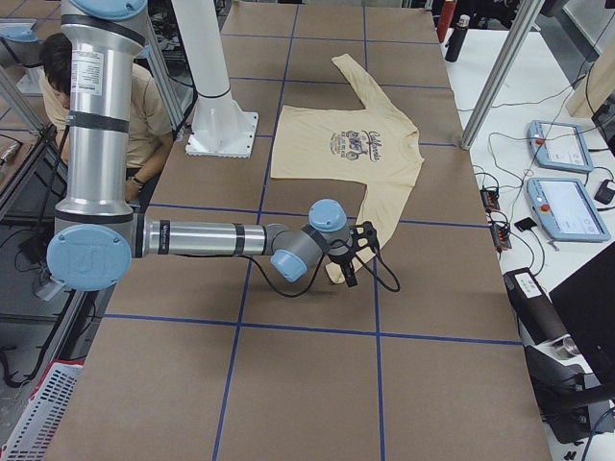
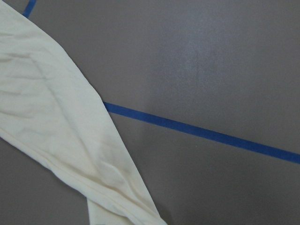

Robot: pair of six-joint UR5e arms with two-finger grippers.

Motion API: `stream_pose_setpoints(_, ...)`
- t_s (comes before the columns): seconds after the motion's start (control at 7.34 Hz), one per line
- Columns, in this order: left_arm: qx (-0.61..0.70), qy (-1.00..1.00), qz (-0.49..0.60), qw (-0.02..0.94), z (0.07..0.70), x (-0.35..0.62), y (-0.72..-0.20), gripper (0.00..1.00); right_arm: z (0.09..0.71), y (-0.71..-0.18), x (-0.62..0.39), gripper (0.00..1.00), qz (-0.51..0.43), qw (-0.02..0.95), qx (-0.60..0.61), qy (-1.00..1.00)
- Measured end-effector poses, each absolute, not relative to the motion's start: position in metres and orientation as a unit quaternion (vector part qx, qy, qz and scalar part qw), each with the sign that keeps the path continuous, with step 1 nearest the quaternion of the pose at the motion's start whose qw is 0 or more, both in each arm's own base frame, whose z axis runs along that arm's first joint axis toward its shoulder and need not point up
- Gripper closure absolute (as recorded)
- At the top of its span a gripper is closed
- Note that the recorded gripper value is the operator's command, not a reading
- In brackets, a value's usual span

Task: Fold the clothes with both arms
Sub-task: 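Grasp the cuff of the sleeve nearest the right gripper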

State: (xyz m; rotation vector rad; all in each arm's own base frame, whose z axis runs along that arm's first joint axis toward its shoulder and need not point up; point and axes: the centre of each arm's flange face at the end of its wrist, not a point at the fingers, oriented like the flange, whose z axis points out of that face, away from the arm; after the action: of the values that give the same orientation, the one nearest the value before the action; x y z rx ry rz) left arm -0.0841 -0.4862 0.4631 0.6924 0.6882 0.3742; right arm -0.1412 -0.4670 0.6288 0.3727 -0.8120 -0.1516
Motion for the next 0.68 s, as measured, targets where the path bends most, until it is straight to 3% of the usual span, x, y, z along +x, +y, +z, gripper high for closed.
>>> stream_pose_setpoints(0.68, 0.327, 0.329, 0.178, 0.868, 0.467, -0.084, -0.485, 0.0, 0.65, -0.462, -0.164, 0.4, -0.093, 0.899, 0.18, -0.389)
